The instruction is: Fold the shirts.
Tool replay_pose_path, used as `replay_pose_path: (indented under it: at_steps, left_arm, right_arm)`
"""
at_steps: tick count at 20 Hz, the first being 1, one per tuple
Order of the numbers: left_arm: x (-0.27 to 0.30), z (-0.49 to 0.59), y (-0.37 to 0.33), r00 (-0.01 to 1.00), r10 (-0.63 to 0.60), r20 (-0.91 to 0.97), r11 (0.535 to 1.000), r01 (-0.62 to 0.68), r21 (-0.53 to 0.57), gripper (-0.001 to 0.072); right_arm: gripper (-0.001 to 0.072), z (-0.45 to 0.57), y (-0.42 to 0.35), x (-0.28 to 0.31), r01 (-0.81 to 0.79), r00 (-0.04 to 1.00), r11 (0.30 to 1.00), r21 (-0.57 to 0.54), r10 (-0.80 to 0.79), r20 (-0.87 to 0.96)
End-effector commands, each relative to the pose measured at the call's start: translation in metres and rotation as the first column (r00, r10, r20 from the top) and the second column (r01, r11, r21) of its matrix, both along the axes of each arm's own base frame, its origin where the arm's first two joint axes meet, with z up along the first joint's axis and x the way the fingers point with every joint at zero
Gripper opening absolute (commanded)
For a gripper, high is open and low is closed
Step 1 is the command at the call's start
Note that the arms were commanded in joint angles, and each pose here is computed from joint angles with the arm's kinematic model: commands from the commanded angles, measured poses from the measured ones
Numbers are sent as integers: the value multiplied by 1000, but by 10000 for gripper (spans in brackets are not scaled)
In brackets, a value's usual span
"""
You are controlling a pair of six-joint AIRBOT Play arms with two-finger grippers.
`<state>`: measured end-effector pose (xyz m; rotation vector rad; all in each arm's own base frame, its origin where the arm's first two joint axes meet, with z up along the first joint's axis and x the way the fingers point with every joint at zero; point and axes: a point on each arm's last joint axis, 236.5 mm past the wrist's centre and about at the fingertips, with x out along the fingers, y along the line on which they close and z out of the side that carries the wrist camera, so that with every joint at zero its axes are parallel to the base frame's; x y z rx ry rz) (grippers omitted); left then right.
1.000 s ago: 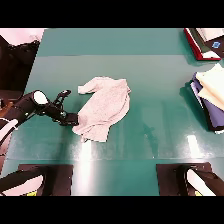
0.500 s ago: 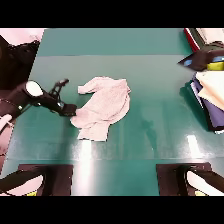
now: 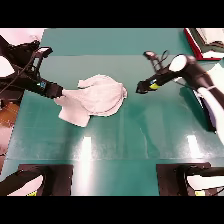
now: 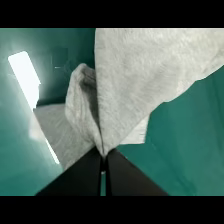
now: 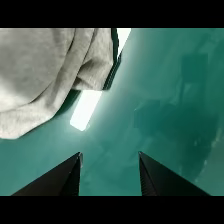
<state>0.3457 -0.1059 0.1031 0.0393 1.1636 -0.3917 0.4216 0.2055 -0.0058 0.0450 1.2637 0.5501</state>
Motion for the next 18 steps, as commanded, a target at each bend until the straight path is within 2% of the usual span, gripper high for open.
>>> replay_pose_path:
  at_steps: [1,11,14,18]
  left_arm:
    - [-6,6,5,1000,8,-13,1000,-7,18,23]
    - [-9,5,5,999,16,-28,1000,-15,12,23]
    - [-9,5,4,999,15,-28,1000,-15,11,23]
    - [-9,6,3,1000,15,-27,1000,-14,7,24]
  right_arm:
    - [419,-33,35,14,26,998,997,72,-22,-55]
    - [414,-55,61,37,19,995,995,95,-10,-102]
    - [414,-47,77,41,35,996,987,156,-21,-92]
    - [406,-51,92,38,25,996,985,171,-10,-90]
